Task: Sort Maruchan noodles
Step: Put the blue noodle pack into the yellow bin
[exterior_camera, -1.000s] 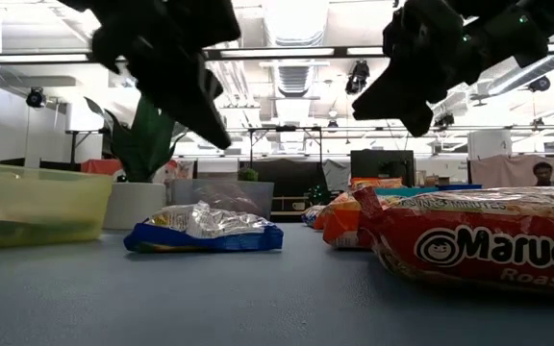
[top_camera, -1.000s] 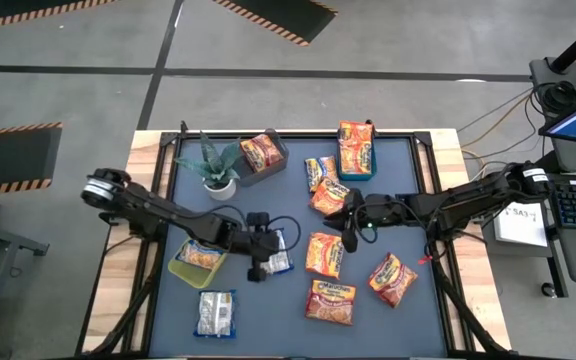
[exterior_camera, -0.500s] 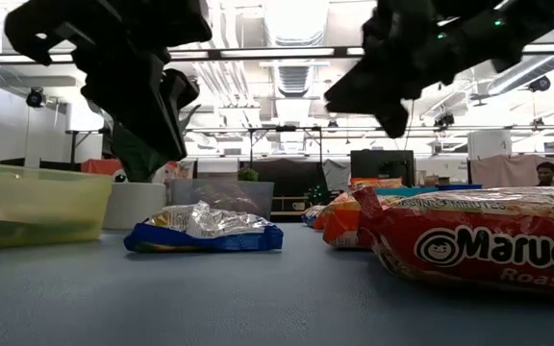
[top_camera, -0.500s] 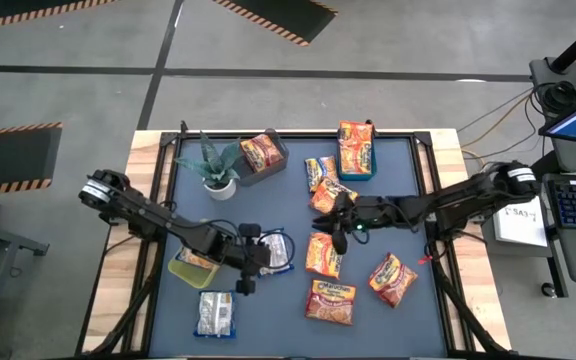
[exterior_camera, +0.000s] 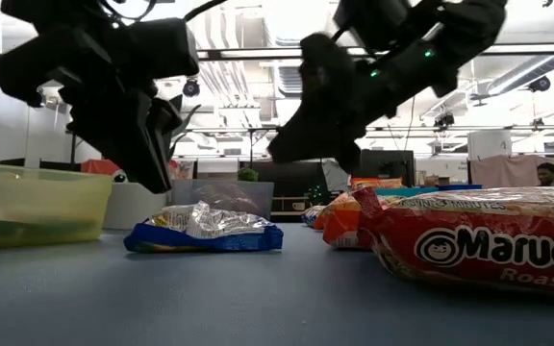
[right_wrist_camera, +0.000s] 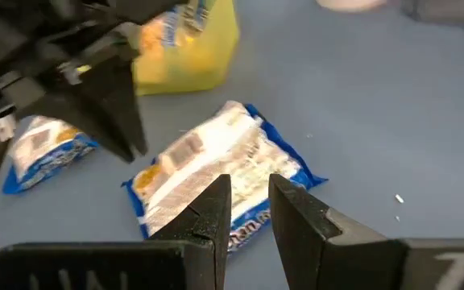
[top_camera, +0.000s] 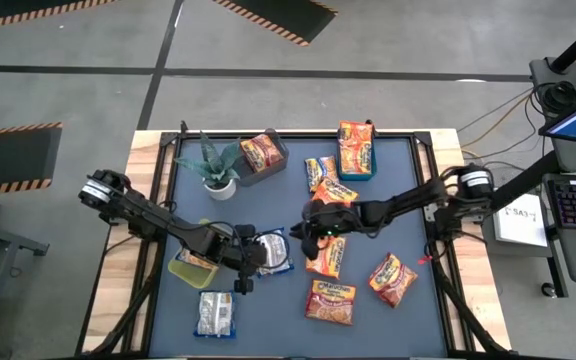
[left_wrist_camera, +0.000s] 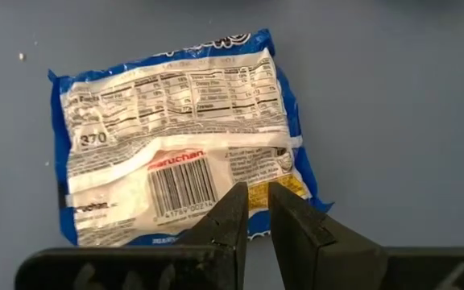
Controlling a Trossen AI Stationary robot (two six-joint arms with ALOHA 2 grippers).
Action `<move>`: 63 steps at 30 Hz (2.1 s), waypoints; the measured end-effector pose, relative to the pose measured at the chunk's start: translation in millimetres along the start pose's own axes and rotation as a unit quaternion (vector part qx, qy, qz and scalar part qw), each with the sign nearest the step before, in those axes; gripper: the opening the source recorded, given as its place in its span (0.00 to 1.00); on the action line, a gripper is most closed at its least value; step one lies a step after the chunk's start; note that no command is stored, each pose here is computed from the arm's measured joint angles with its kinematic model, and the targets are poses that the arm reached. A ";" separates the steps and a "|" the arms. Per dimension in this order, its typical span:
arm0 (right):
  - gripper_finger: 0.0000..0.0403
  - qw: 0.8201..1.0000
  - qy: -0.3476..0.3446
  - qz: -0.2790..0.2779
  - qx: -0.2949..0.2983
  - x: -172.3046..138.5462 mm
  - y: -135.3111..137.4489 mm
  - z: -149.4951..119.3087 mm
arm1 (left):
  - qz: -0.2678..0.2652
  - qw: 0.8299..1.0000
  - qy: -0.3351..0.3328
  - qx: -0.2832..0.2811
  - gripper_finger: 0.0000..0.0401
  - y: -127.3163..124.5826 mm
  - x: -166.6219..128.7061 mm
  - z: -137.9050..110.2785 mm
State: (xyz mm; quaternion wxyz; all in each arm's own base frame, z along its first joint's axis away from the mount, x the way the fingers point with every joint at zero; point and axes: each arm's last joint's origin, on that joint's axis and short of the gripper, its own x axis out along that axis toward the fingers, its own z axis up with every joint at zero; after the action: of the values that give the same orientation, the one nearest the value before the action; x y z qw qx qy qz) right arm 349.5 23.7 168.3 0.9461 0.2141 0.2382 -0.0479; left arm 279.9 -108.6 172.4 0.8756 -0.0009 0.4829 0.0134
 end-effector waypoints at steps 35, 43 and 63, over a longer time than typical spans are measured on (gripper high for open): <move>0.81 0.987 0.145 -0.048 0.045 53.1 -15.1 14.2 | 0.052 0.992 0.016 -0.111 0.08 7.2 22.7 -28.1; 0.82 0.986 0.145 0.011 0.078 68.4 -15.9 5.3 | 0.051 0.990 0.012 -0.131 0.08 9.2 26.6 -35.6; 0.59 0.981 0.123 0.129 0.078 86.5 -15.8 1.0 | 0.042 0.991 -0.003 -0.126 0.08 5.9 24.0 -27.1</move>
State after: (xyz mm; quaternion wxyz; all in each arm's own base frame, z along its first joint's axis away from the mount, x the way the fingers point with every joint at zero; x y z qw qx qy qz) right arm 423.2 9.9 122.4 0.8882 0.3207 0.3184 0.0827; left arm 269.6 -102.6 137.7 0.8687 -0.0905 0.4743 0.1107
